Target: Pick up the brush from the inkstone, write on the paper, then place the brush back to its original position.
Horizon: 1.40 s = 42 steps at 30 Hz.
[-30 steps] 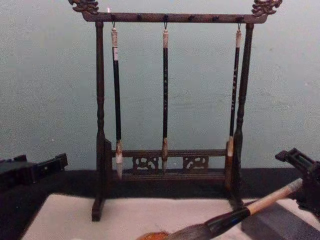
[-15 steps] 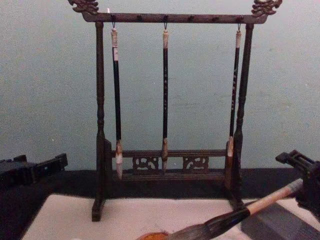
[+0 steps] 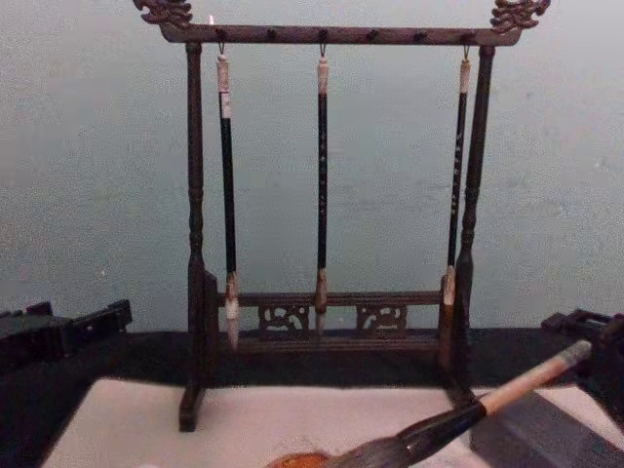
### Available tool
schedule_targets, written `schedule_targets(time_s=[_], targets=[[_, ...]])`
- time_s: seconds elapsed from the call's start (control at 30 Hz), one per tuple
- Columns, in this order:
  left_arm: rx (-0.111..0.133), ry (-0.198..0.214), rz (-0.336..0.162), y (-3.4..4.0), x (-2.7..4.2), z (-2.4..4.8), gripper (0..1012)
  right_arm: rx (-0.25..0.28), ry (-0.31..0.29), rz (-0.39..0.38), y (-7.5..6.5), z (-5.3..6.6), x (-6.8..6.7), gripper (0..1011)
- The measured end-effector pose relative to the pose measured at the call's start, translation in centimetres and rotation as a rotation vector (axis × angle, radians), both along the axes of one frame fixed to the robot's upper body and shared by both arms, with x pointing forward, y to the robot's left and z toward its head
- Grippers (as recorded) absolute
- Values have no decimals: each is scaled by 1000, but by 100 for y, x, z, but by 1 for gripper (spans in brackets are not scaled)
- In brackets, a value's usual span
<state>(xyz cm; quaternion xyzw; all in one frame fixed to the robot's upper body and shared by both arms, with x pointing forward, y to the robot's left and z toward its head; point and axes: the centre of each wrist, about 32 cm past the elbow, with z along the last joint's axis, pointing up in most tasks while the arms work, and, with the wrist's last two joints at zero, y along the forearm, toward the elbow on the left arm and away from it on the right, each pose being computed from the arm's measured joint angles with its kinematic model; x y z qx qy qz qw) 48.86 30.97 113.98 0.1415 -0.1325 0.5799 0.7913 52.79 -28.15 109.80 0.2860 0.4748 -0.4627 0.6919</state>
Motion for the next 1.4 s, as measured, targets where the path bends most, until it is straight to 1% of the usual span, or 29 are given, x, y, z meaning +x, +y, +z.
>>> schedule_targets(time_s=[0.07,0.1,0.17,0.2,0.23,0.27,0.3,0.77,0.9,1.0,1.03,1.2,1.3,1.33,1.4], targets=[[0,0,0,0,0,0,1000,0,0,0,0,1,0,409],[0,0,0,0,0,0,1002,0,0,0,-1,0,0,348],[0,0,0,0,0,0,1002,0,0,1,-1,0,0,304],[0,0,0,0,0,0,1002,0,0,1,-1,0,0,262],[0,0,0,0,0,0,1002,0,0,1,-1,0,0,241],[0,0,0,0,0,0,1002,0,0,1,-1,0,0,194],[0,0,0,0,0,0,1002,0,0,1,-1,0,0,185],[0,0,0,0,0,0,1002,0,0,1,-1,0,0,187],[0,0,0,0,0,0,1002,23,-6,7,3,19,1,182],[0,0,0,0,0,0,1002,51,-20,12,0,68,5,181],[0,0,0,0,0,0,1002,51,-20,12,0,68,5,181],[0,0,0,0,0,0,1002,70,-50,19,-17,180,12,181],[0,0,0,0,0,0,1002,58,-82,27,-30,279,2,181],[0,0,0,0,0,0,1002,43,-102,35,-34,335,-9,181],[0,0,0,0,0,0,1002,24,-124,45,-38,392,-25,181]])
